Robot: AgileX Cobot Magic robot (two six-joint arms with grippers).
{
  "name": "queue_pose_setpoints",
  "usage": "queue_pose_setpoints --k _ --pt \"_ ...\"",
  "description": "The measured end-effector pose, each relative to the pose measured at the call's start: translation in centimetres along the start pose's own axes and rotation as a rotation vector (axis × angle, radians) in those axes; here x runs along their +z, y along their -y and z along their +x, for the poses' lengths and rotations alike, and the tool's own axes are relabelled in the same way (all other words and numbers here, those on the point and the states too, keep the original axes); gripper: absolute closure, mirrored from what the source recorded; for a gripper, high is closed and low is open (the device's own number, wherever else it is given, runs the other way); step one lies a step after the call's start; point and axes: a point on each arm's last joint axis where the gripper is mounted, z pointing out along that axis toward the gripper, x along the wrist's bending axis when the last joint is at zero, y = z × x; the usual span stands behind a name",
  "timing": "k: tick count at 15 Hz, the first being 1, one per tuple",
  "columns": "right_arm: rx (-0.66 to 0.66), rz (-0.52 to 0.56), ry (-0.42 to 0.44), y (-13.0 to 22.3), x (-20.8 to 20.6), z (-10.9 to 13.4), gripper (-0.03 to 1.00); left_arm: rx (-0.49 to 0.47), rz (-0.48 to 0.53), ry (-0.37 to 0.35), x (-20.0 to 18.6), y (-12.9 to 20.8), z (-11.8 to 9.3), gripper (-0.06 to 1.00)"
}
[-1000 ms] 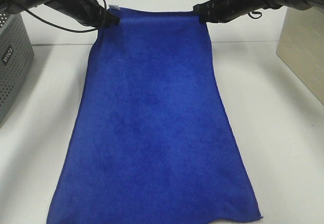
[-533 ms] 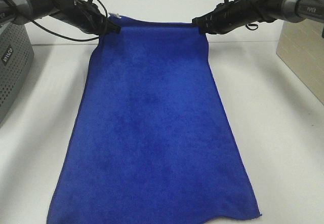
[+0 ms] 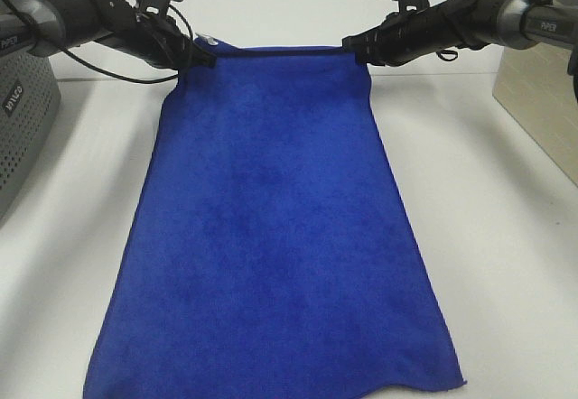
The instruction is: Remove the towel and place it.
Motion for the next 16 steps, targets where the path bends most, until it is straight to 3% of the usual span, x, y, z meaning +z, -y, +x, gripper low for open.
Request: queue_pose_setpoints --k 9,12,14,16 --pt "0.028 -0.008 -0.011 1.9 1.8 -0.7 0.95 0.007 -0.009 -0.022 0.9 1.0 0.2 0.92" --pt "0.041 -0.014 -0.012 2.1 2.0 -0.8 0.91 0.007 -0.027 -0.037 1.3 1.2 0.3 0.86" --pt "0.042 -0.027 0.004 2.1 2.0 -0.9 0.78 0.006 -0.053 -0.054 1.4 1.2 0.5 0.72" --pt "0.052 -0.061 0.038 1.8 2.0 -1.3 0.54 0.005 -0.081 -0.073 1.7 1.3 0.7 0.54"
